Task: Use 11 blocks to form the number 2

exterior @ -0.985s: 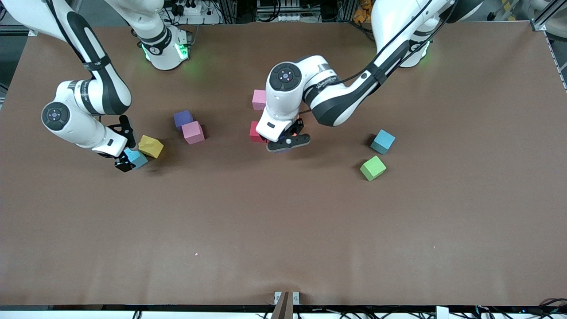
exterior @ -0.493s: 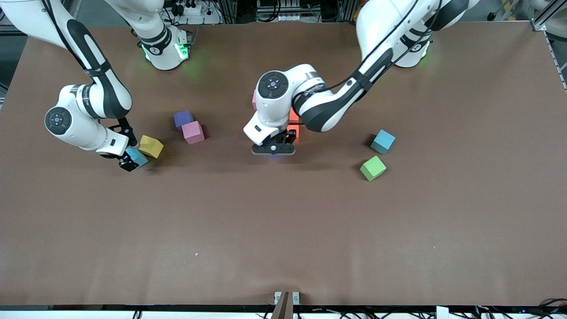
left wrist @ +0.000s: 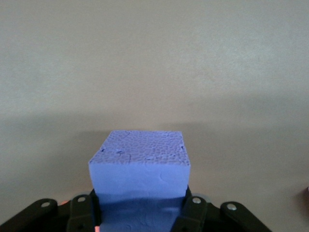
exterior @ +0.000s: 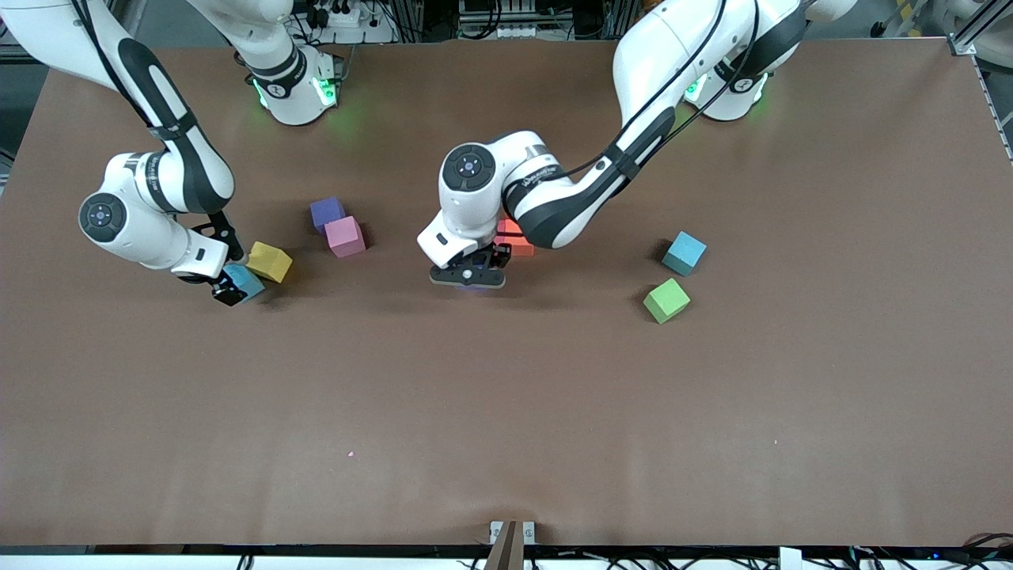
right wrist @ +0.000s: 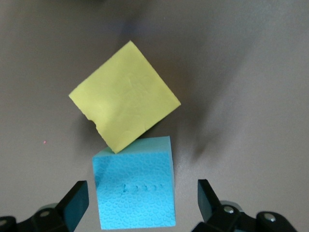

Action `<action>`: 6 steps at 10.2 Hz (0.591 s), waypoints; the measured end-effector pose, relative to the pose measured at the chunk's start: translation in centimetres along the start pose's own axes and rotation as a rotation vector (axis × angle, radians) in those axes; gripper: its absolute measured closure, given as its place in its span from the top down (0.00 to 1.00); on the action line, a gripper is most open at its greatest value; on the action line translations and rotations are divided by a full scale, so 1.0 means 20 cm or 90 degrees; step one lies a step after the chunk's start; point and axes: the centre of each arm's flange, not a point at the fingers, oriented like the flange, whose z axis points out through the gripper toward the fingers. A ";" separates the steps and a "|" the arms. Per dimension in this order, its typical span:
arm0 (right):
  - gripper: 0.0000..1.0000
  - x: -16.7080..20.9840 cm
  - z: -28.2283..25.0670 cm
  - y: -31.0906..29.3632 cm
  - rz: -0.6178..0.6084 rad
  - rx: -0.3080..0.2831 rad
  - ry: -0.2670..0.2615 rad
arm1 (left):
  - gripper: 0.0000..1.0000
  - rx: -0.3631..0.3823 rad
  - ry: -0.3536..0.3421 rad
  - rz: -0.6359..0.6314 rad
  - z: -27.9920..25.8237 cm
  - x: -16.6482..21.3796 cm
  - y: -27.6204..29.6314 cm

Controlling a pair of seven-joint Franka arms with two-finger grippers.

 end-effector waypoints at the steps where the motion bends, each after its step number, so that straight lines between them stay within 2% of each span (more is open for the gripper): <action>1: 1.00 -0.01 0.02 -0.01 -0.002 -0.001 0.000 | 0.57 -0.001 -0.004 0.000 0.04 0.00 0.02; 6: 1.00 0.00 0.12 -0.02 -0.016 0.007 0.018 | 0.57 -0.012 -0.016 -0.001 0.18 -0.03 0.07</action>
